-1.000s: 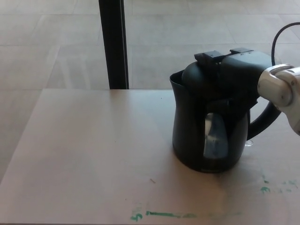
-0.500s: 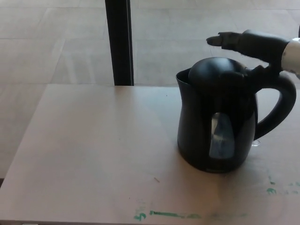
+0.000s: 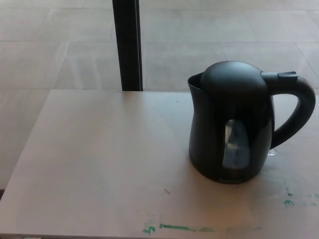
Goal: The robot uses its right hand to push down on the lid of a kettle kept in the middle of the desk to close it
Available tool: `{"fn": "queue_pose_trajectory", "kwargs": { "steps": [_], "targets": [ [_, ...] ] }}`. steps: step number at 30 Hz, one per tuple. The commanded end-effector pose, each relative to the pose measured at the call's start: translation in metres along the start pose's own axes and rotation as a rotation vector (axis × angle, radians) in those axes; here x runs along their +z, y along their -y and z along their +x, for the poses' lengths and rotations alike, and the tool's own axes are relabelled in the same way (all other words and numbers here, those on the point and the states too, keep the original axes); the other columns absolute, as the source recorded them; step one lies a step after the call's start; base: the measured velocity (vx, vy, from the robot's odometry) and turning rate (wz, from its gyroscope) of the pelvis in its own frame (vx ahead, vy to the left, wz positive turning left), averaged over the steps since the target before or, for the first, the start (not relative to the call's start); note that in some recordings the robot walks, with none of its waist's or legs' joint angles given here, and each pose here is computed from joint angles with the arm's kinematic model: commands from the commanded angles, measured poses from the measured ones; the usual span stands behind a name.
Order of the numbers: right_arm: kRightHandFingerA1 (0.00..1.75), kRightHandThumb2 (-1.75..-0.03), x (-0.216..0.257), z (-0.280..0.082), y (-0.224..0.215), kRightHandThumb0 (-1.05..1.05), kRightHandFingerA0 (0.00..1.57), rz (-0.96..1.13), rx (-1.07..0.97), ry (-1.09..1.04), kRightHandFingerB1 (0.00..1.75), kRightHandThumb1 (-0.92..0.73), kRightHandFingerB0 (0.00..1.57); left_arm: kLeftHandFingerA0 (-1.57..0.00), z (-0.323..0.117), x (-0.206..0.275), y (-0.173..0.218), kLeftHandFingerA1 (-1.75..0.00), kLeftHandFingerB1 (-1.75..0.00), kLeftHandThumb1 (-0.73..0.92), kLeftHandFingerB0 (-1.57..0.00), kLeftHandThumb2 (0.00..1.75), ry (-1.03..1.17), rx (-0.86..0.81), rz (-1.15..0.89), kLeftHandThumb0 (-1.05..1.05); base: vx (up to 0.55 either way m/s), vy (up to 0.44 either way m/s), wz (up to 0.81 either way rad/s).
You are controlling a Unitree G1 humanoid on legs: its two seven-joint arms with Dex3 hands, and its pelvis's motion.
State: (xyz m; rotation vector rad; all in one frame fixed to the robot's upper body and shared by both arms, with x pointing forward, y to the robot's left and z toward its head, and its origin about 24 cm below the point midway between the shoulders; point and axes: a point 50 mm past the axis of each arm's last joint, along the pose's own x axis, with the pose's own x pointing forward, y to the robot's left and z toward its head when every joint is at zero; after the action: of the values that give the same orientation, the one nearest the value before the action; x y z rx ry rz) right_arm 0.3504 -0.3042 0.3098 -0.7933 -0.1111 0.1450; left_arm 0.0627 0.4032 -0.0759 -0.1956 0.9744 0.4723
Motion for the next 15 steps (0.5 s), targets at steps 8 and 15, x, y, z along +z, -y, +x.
{"fn": "queue_pose_trajectory", "kwargs": {
  "steps": [8, 15],
  "targets": [
    [0.9, -0.64, -0.154, -0.177, 0.037, -1.01, 0.25, 0.543, -0.489, -0.205, 0.68, -0.79, 0.28, -0.59, -0.005, -0.011, -0.009, -0.65, -0.49, 0.51, -0.37, 0.86, -0.031, 0.036, -0.045, -0.69, 0.0, 0.0, 0.0],
    [0.77, -0.66, -0.218, -0.242, -0.019, -0.97, 0.17, 0.605, -0.684, -0.358, 0.65, -0.85, 0.2, -0.48, -0.004, -0.008, -0.007, -0.61, -0.48, 0.52, -0.3, 0.9, -0.034, 0.03, -0.001, -0.68, 0.0, 0.0, 0.0]
  ]
}}
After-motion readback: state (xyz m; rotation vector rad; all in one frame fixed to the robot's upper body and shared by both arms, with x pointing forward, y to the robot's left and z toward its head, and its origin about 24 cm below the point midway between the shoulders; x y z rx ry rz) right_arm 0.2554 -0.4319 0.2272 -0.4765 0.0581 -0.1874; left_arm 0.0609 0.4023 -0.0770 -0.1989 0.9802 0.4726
